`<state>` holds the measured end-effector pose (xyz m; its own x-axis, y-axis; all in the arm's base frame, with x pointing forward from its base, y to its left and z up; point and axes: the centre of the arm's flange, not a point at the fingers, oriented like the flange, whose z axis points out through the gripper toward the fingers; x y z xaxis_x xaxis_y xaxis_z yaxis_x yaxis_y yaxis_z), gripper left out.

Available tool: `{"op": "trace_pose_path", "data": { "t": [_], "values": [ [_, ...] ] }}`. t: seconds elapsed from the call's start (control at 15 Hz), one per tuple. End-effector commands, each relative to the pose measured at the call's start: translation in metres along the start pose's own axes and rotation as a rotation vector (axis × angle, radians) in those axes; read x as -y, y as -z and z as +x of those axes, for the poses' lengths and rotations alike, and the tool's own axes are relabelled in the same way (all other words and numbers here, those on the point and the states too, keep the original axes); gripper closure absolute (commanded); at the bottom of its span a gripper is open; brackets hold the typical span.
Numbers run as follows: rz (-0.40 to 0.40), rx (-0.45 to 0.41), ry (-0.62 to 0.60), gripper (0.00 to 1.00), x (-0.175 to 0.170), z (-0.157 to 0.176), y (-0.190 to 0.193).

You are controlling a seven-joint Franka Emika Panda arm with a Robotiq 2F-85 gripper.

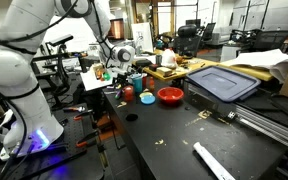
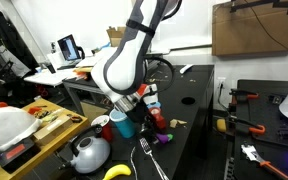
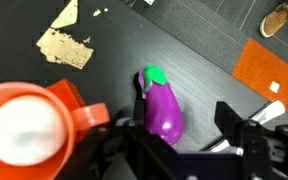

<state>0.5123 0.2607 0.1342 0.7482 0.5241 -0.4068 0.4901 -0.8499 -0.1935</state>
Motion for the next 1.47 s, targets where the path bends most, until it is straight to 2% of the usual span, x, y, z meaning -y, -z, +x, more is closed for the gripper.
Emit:
{"op": "trace_pose_path", "data": {
  "t": [0.0,0.2,0.33,0.67,1.07,1.4],
  "values": [
    [-0.001,-0.048,-0.012,0.00,-0.005,-0.009,0.032],
    [-0.005,-0.095,-0.033,0.00,-0.016,-0.021,0.068],
    [0.025,-0.133,-0.055,0.00,-0.030,-0.033,0.097],
    [0.109,-0.289,-0.152,0.00,-0.067,-0.063,0.160],
    [0.086,-0.454,-0.301,0.00,-0.112,-0.101,0.209],
    [0.039,-0.557,-0.491,0.00,-0.158,-0.134,0.226]
  ]
}}
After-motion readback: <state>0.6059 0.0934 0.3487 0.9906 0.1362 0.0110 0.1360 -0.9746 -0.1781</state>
